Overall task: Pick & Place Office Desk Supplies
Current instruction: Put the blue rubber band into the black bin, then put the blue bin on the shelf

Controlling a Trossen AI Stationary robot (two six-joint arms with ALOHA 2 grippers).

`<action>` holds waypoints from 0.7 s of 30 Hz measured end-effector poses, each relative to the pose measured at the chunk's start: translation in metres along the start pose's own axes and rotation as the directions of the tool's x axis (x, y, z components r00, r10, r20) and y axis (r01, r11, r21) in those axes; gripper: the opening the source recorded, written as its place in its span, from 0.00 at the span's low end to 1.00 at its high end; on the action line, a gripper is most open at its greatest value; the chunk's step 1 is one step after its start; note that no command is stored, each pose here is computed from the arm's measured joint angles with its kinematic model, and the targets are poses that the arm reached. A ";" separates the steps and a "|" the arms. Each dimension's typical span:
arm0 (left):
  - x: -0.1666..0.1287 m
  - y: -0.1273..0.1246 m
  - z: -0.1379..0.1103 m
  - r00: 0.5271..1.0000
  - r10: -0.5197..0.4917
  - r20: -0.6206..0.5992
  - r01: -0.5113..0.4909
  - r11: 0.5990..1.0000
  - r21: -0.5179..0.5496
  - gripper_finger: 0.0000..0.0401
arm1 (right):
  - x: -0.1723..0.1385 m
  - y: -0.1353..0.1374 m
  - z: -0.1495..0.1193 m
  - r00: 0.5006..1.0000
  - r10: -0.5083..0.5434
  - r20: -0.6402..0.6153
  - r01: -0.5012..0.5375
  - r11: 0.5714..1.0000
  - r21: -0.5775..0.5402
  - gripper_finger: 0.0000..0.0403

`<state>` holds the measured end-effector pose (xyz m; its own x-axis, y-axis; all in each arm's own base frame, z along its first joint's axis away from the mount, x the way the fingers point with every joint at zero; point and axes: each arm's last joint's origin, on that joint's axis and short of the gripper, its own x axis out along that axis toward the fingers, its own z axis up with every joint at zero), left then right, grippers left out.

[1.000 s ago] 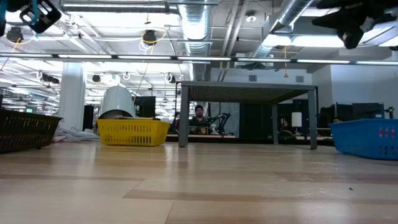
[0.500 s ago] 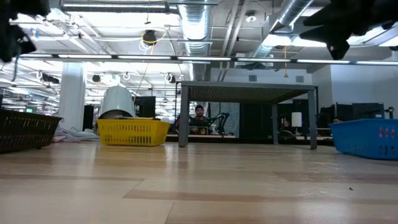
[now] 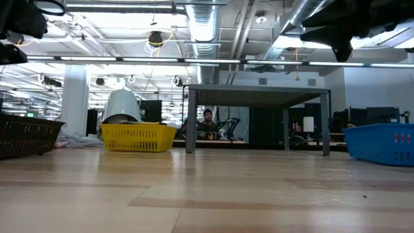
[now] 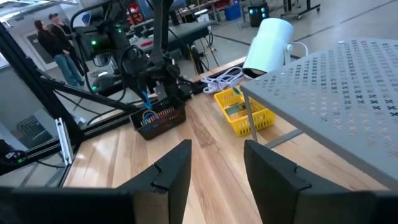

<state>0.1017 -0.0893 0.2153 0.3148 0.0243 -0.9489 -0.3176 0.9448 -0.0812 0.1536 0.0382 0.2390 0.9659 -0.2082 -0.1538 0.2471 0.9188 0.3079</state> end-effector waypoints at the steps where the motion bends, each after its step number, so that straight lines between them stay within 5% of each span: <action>1: 0.001 -0.001 0.000 1.000 0.007 -0.004 -0.007 1.000 0.002 0.00 | 0.000 0.000 0.000 1.000 0.001 0.000 -0.001 1.000 0.000 0.36; 12: 0.009 -0.002 0.006 0.997 0.075 0.015 -0.075 0.997 -0.025 0.05 | 0.001 0.001 0.000 1.000 0.006 0.006 -0.006 1.000 0.019 0.36; 21: 0.010 0.002 0.011 0.998 0.067 -0.009 -0.068 0.995 -0.070 0.26 | 0.001 0.003 0.002 0.999 0.046 0.013 -0.046 0.999 0.023 0.36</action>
<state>0.1142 -0.0837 0.2096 0.2848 0.0847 -0.9548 -0.3997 0.9159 -0.0379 0.1553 0.0401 0.2418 0.9772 -0.1701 -0.1274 0.2039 0.9194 0.3364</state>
